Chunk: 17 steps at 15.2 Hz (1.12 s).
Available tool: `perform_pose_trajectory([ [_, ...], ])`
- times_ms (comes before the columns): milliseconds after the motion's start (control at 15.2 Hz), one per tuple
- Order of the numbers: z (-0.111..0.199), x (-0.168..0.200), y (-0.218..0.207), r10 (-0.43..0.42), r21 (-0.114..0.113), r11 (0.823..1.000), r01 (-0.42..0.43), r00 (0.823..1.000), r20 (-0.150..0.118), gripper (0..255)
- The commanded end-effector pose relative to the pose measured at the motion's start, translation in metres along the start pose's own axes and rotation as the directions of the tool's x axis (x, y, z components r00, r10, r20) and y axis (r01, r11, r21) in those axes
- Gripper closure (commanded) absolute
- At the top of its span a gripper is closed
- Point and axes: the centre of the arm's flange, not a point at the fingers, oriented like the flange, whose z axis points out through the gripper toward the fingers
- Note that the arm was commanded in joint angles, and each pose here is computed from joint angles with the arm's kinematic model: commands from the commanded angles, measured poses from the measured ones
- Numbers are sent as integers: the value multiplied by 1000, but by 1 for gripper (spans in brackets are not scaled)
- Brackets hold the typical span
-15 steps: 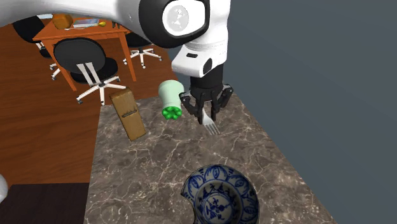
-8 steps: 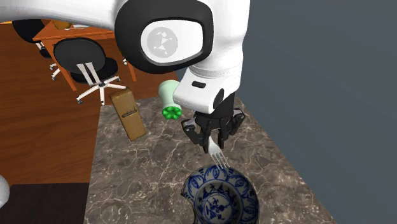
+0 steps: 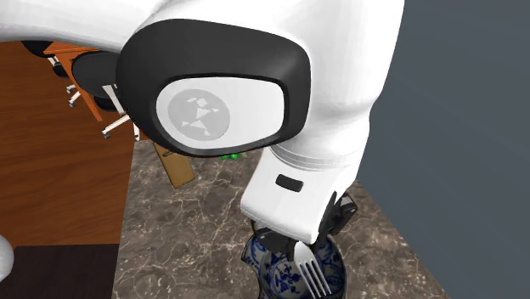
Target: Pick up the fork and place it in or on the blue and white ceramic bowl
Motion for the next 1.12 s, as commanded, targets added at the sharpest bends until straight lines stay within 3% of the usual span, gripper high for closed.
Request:
perform_pose_trajectory([
  [0, 9, 6, 3, -1, 0, 1000, 1, 1000, 0, 255],
  [792, 72, 2, 4, -1, 0, 1000, 1, 1000, 0, 255],
  [1056, 72, 2, 4, -1, 0, 1000, 1, 1000, 0, 255],
])
